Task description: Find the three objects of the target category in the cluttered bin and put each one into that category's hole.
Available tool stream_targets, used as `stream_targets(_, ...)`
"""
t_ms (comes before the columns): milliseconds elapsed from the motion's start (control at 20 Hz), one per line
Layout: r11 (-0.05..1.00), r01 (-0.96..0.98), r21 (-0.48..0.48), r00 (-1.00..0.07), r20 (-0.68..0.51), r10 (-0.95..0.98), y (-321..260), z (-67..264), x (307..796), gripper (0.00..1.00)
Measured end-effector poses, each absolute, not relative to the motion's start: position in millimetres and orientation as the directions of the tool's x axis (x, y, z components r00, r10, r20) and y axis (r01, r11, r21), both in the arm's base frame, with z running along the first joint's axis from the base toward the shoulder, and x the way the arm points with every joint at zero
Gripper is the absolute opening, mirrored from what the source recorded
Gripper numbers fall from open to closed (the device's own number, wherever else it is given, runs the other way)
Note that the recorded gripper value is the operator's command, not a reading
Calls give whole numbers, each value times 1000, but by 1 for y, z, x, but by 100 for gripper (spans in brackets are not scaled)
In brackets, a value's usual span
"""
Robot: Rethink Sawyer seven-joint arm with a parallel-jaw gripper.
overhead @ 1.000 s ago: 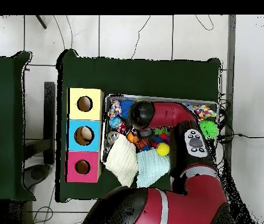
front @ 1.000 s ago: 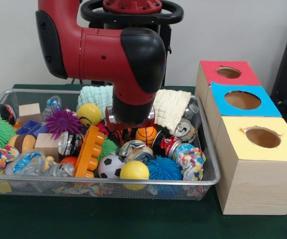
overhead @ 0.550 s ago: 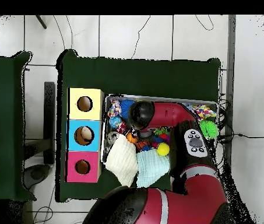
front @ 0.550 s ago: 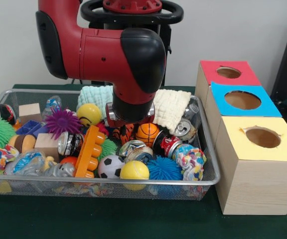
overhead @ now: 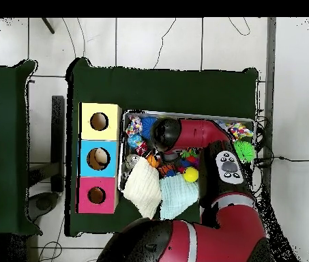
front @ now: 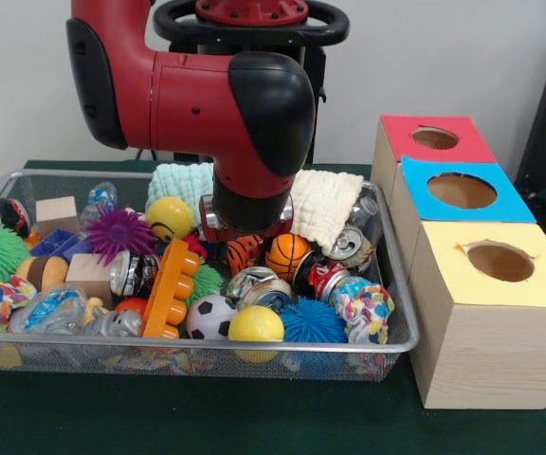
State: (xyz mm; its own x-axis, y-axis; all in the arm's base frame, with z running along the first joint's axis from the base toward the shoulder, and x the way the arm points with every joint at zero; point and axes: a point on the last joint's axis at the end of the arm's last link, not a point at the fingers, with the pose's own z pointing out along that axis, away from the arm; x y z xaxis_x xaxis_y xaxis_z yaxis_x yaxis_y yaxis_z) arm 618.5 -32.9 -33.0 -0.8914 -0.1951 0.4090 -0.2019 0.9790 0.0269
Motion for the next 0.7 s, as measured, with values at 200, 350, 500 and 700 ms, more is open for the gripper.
stream_targets(200,979,-202,27,-891,409,-195,-33,-33,618,100)
stream_targets(350,979,-204,23,-889,413,-195,-33,-33,617,100)
stream_targets(500,978,-208,18,-879,436,-195,-32,-32,614,100)
stream_targets(700,977,-211,19,-847,495,-193,-29,-32,606,100)
